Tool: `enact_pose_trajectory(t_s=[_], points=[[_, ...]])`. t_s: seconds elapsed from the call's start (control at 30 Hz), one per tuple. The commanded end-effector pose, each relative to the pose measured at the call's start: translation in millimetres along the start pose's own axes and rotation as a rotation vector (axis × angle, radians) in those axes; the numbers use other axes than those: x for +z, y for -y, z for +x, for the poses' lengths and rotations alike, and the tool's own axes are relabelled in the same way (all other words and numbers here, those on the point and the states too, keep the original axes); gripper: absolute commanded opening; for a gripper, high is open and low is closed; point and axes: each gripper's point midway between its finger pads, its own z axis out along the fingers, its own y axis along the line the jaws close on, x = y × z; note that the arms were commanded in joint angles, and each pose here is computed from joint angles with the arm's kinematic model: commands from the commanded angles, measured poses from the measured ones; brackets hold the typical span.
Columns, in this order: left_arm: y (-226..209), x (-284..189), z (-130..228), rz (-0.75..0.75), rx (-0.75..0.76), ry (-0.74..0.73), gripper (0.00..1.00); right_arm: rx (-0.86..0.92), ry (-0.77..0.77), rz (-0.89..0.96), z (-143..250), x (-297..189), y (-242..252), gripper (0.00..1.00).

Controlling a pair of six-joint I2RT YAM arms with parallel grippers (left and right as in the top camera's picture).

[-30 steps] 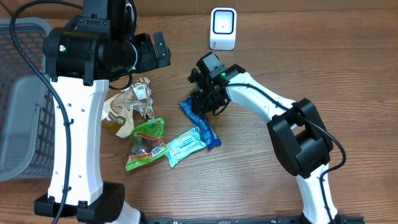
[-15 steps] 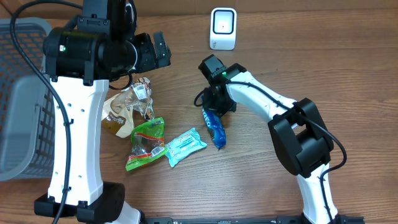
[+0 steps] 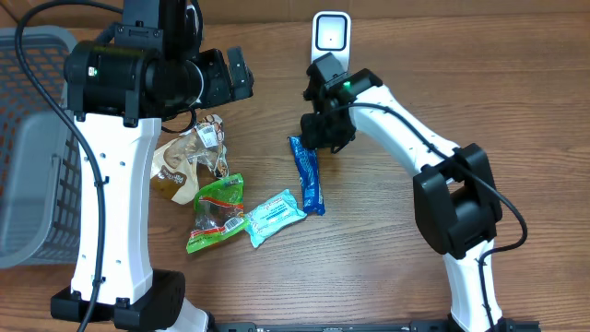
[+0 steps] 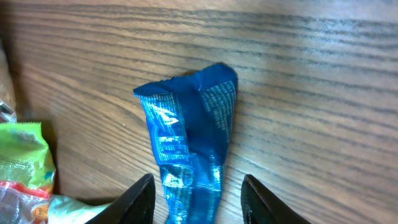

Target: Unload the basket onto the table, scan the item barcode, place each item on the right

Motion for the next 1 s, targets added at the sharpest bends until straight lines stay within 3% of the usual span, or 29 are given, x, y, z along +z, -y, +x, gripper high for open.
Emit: enact_pose_trajectory(t_s=[0.0, 0.17, 0.4, 0.47, 0.6, 0.73, 0.87, 0.97], points=[[0.3, 1.4, -2.3, -0.004, 0.000, 0.005, 1.00, 0.091, 0.051, 0.156, -1.4, 8.0, 6.3, 0.45], [0.3, 1.4, -2.3, -0.004, 0.000, 0.005, 1.00, 0.058, 0.030, 0.171, 7.5, 31.3, -4.8, 0.45], [0.3, 1.4, -2.3, -0.004, 0.000, 0.005, 1.00, 0.217, 0.125, 0.319, -3.3, 26.8, 21.6, 0.24], [0.3, 1.4, -2.3, -0.004, 0.000, 0.005, 1.00, 0.290, 0.160, 0.384, -4.1, 22.1, 33.7, 0.23], [0.3, 1.4, -2.3, -0.004, 0.000, 0.005, 1.00, 0.428, 0.202, 0.558, 5.6, 6.0, 67.6, 0.30], [0.3, 1.4, -2.3, -0.004, 0.000, 0.005, 1.00, 0.524, 0.148, 0.626, 22.1, -4.6, 92.6, 0.34], [0.3, 1.4, -2.3, -0.004, 0.000, 0.005, 1.00, 0.554, 0.044, 0.627, 32.8, -18.1, 115.7, 0.39], [0.3, 1.4, -2.3, -0.004, 0.000, 0.005, 1.00, 0.491, -0.055, 0.518, 27.0, -36.3, 122.2, 0.46]])
